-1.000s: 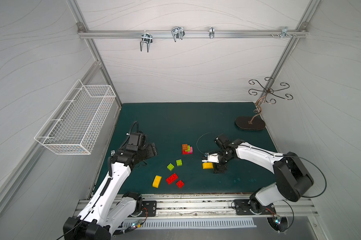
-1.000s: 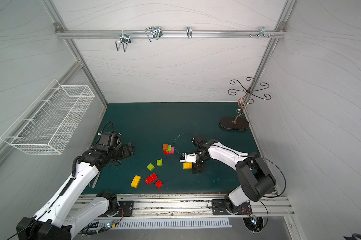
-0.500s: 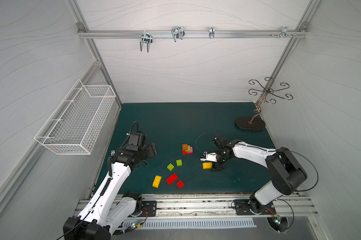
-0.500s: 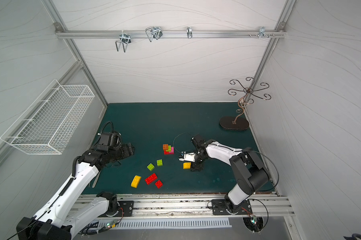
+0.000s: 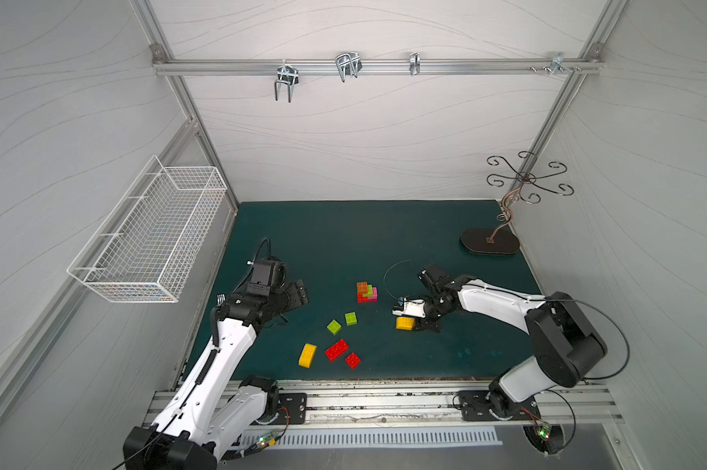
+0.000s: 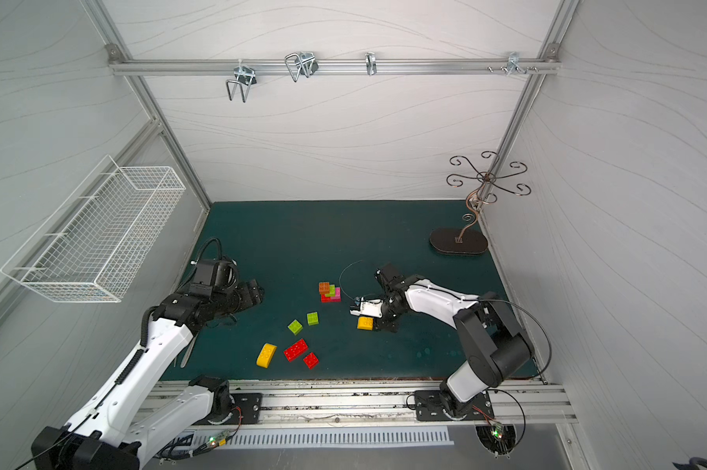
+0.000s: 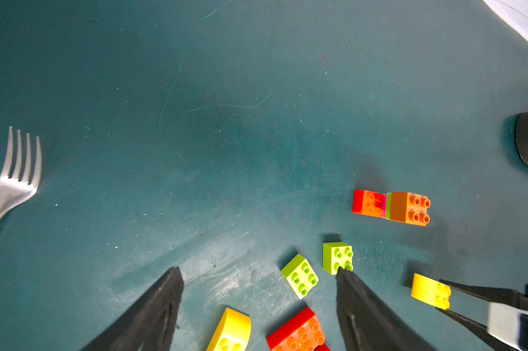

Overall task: Assemble the letter s with lego
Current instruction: Pick up the lego brick from the center of the board.

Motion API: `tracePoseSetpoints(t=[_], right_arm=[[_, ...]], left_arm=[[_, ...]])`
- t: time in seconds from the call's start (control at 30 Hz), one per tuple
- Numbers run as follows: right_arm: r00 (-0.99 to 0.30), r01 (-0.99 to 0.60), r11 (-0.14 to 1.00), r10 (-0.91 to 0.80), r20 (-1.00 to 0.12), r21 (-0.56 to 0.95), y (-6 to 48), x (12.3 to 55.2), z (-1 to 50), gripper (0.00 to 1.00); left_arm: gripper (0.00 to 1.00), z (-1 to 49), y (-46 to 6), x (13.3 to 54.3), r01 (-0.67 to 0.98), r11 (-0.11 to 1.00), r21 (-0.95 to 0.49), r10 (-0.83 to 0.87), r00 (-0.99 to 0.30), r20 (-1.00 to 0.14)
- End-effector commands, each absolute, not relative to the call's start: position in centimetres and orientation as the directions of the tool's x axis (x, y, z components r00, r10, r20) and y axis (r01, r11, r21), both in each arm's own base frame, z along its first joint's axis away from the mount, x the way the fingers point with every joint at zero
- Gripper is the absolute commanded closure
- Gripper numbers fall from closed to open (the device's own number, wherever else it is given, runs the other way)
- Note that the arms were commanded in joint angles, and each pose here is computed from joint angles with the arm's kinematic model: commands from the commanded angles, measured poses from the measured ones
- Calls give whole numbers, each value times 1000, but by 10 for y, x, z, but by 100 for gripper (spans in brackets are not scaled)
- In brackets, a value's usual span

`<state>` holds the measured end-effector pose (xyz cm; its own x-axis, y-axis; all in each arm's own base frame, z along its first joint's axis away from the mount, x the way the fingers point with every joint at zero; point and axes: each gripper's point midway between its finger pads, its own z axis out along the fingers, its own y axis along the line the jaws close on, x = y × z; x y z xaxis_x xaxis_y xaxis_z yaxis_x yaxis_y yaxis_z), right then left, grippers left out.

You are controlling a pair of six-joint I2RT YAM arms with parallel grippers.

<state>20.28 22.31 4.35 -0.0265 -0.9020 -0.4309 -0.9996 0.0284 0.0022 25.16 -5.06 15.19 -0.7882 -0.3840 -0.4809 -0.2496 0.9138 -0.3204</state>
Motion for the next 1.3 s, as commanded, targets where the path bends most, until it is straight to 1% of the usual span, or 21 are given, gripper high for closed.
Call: tracePoseSetpoints(t=[0.0, 0.1, 0.2, 0.27, 0.37, 0.53, 0.6, 0.67, 0.83, 1.03, 1.27], right_arm=[[-6, -1000, 16, -863, -506, -16, 236, 194, 69, 90], [17, -1000, -9, -870, -493, -18, 240, 184, 73, 92], [20, -1000, -21, -842, -539, -4, 259, 173, 87, 94], [28, -999, -34, -810, -586, -2, 271, 165, 100, 94], [41, -999, -54, -763, -645, 0, 286, 154, 117, 93], [53, -996, -92, -725, -687, 20, 303, 140, 127, 93], [56, -994, -107, -721, -691, 32, 307, 137, 126, 93], [59, -993, -111, -716, -695, 31, 311, 139, 126, 92], [63, -993, -118, -712, -700, 31, 321, 147, 128, 92], [38, -994, -98, -718, -695, 46, 330, 156, 130, 92], [43, -994, -102, -689, -724, 38, 329, 155, 139, 92]], left_arm=[[18, 160, -52, 256, -237, 909, -343, -392, -768, -506], [18, 160, -58, 258, -220, 902, -372, -394, -773, -497], [18, 162, -73, 257, -180, 880, -439, -396, -789, -470], [19, 168, -91, 251, -144, 832, -536, -412, -807, -423], [21, 176, -119, 236, -108, 728, -677, -447, -824, -349], [22, 169, -159, 201, -99, 622, -777, -442, -863, -244], [22, 168, -174, 191, -84, 577, -812, -440, -870, -222], [22, 167, -185, 185, -65, 559, -827, -433, -873, -224], [21, 161, -219, 181, -12, 579, -816, -364, -898, -245], [21, 157, -263, 184, 43, 583, -811, -288, -922, -257], [23, 152, -267, 188, 36, 586, -809, -303, -917, -260]])
